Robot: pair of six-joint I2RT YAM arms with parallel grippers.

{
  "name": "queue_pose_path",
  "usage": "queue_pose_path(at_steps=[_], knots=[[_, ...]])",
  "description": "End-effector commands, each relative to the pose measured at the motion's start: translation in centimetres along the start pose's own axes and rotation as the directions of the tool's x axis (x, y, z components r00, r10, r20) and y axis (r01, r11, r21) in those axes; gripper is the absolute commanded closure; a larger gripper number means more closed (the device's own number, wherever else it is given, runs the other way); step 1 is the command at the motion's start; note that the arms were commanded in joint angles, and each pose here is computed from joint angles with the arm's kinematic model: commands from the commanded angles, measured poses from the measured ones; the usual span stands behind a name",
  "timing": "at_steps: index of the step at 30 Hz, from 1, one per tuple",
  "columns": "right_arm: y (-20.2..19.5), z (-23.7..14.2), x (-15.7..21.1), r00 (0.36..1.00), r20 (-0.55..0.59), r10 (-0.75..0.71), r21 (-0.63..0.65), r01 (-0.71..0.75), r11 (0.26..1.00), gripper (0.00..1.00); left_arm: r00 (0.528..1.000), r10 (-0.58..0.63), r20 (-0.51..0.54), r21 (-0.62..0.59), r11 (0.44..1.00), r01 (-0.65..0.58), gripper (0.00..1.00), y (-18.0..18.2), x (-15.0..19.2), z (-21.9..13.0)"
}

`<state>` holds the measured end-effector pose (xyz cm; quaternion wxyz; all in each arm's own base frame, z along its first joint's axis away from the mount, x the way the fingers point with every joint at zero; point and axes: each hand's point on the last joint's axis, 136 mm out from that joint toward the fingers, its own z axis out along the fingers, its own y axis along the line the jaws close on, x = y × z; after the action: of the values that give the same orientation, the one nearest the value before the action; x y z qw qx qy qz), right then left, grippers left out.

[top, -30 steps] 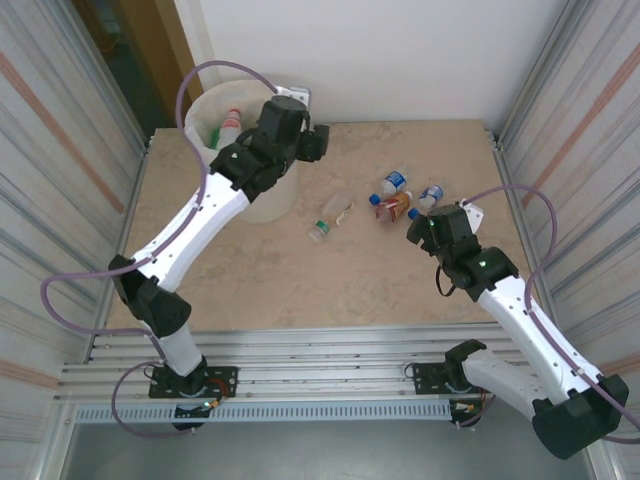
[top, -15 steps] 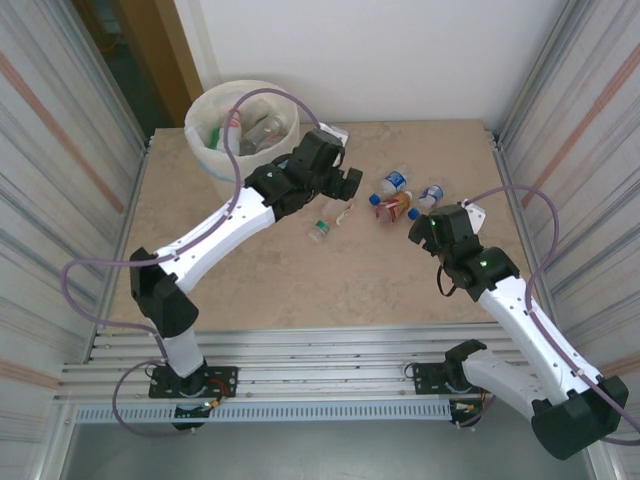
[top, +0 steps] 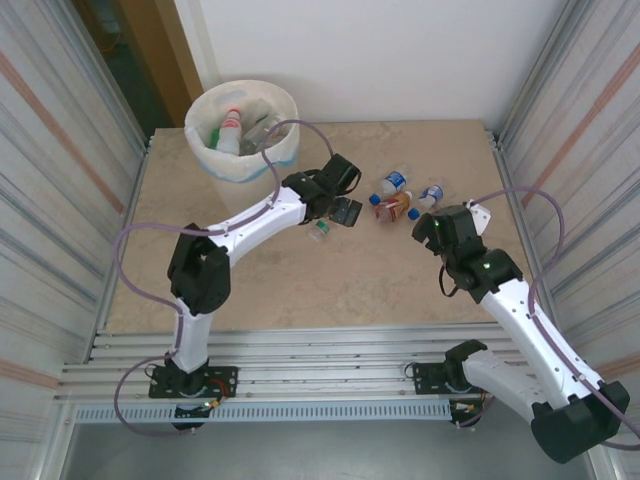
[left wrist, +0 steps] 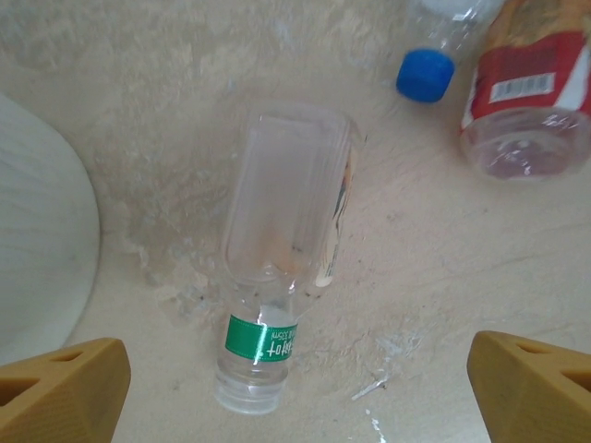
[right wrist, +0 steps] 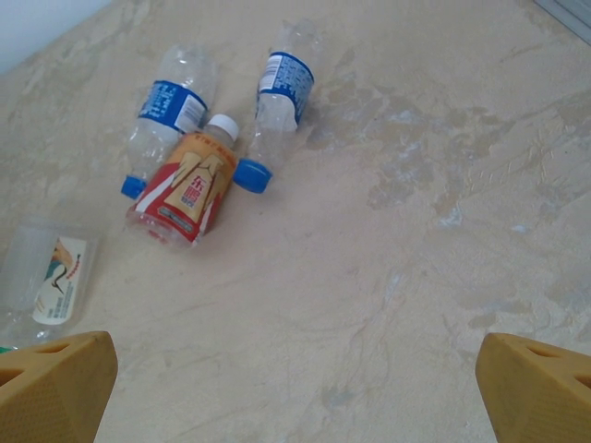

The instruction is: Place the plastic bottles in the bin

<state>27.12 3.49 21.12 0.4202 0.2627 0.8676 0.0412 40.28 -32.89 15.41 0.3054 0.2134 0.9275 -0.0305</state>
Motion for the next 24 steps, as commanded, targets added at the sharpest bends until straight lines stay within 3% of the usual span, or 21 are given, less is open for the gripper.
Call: queue_pose_path(at_steps=[1,24], knots=[[-1.4,-0.2,0.1,0.999,0.014,0.036,0.038,-0.037,0.999,0.02,0.998,-0.047,-0.04,0.019,0.999,0.048,0.06,0.4,0.1,0.9],[-1.7,-0.5,-0.2,0.999,0.015,0.036,0.048,-0.036,0.998,0.02,0.991,-0.043,-0.127,0.016,0.999,0.045,0.11,0.9,-0.4,9.0]])
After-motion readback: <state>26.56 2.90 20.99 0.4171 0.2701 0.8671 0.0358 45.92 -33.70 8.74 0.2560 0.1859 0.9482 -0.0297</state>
